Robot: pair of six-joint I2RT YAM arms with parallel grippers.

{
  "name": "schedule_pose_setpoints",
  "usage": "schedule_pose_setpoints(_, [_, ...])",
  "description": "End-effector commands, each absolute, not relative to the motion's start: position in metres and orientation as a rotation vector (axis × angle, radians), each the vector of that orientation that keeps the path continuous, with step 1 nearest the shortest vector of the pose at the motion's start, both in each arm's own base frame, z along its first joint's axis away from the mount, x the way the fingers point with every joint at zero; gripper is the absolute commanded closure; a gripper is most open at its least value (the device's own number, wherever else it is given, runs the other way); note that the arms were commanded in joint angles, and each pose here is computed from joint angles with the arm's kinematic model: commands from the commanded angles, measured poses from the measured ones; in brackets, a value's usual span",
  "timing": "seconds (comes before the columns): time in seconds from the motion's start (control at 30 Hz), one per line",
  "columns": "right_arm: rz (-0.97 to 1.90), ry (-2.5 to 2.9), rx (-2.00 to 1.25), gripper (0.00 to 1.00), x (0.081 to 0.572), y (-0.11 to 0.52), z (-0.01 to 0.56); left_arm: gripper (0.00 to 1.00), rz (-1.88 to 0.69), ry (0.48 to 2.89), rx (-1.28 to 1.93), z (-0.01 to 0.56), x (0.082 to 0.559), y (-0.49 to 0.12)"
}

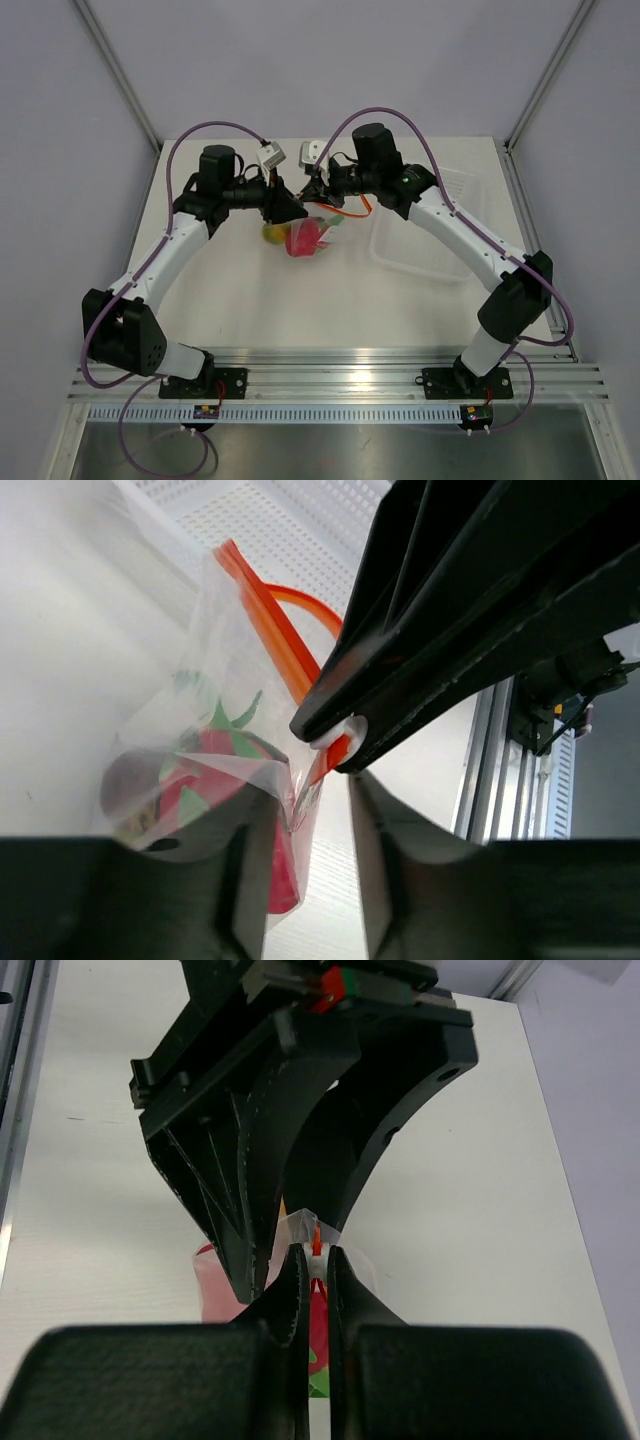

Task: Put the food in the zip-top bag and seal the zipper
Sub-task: Zip the zipper food storage bag at the center of the board.

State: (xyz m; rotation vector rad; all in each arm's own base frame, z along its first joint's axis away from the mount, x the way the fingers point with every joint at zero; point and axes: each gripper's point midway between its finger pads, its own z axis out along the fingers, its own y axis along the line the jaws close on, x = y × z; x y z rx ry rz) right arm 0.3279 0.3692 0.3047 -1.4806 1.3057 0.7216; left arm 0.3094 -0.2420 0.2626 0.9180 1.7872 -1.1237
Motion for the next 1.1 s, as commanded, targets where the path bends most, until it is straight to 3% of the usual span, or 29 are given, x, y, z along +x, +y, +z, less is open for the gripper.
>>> schedule_pose_setpoints(0.0, [0.736,1.22,-1.453,1.0,0.328,0.378,0.333,0.58,-1.12,1.658,0.998,0.294,0.312,-0.242])
schedule_pose_setpoints(0.13, [0.746,1.219,-1.453,1.0,0.326,0.379,0.334,0.6,-1.117,1.634,1.02,0.299,0.313,-0.242])
schedule_pose_setpoints(0.23, [0.753,1.223,-1.449,1.0,0.326,0.379,0.334,0.87,-1.171,1.646,1.023,0.297,0.313,-0.246])
schedule_pose_setpoints(0.33, [0.762,1.226,-1.451,1.0,0.324,0.38,0.333,1.0,-1.233,1.646,1.028,0.298,0.311,-0.25])
schedule_pose_setpoints(1.07, [0.789,1.407,-1.367,1.0,0.32,0.342,0.297,1.0,-0.992,1.584,0.835,0.326,0.327,-0.212])
